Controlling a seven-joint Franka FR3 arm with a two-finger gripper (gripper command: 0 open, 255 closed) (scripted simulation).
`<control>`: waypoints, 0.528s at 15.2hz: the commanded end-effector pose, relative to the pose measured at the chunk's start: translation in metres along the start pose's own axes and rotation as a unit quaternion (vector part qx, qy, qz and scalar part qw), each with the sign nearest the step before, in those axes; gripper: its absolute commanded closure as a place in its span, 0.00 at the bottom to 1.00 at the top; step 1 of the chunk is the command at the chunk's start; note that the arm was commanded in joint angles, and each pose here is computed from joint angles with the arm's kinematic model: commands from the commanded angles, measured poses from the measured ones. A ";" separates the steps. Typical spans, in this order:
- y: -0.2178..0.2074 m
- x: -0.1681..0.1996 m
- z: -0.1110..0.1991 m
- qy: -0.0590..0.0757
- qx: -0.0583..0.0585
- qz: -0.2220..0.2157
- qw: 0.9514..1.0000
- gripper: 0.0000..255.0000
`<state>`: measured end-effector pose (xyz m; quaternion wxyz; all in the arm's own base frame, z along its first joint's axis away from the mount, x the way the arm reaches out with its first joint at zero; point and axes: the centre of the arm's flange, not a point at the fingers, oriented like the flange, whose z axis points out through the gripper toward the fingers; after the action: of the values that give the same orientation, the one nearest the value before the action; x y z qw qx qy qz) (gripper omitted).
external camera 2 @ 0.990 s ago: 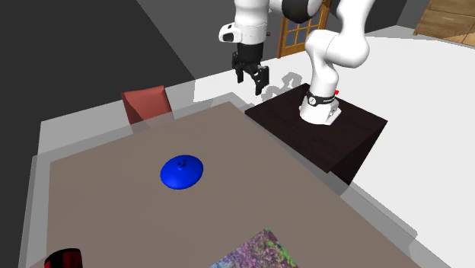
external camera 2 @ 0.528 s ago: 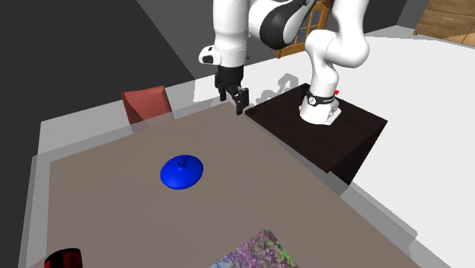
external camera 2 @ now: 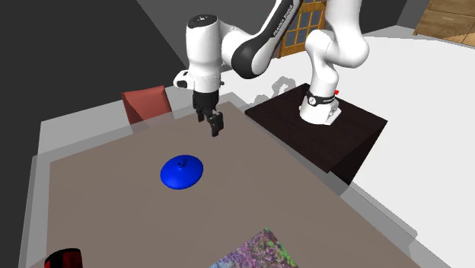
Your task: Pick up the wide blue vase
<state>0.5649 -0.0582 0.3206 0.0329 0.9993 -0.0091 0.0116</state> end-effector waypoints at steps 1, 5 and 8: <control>-0.002 0.021 0.015 0.007 0.001 0.002 1.000 0.00; 0.001 0.062 0.042 0.020 0.002 0.007 1.000 0.00; 0.004 0.093 0.062 0.030 0.003 0.011 0.999 0.00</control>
<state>0.6471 -0.0668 0.2709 0.0306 0.9987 -0.0175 0.0381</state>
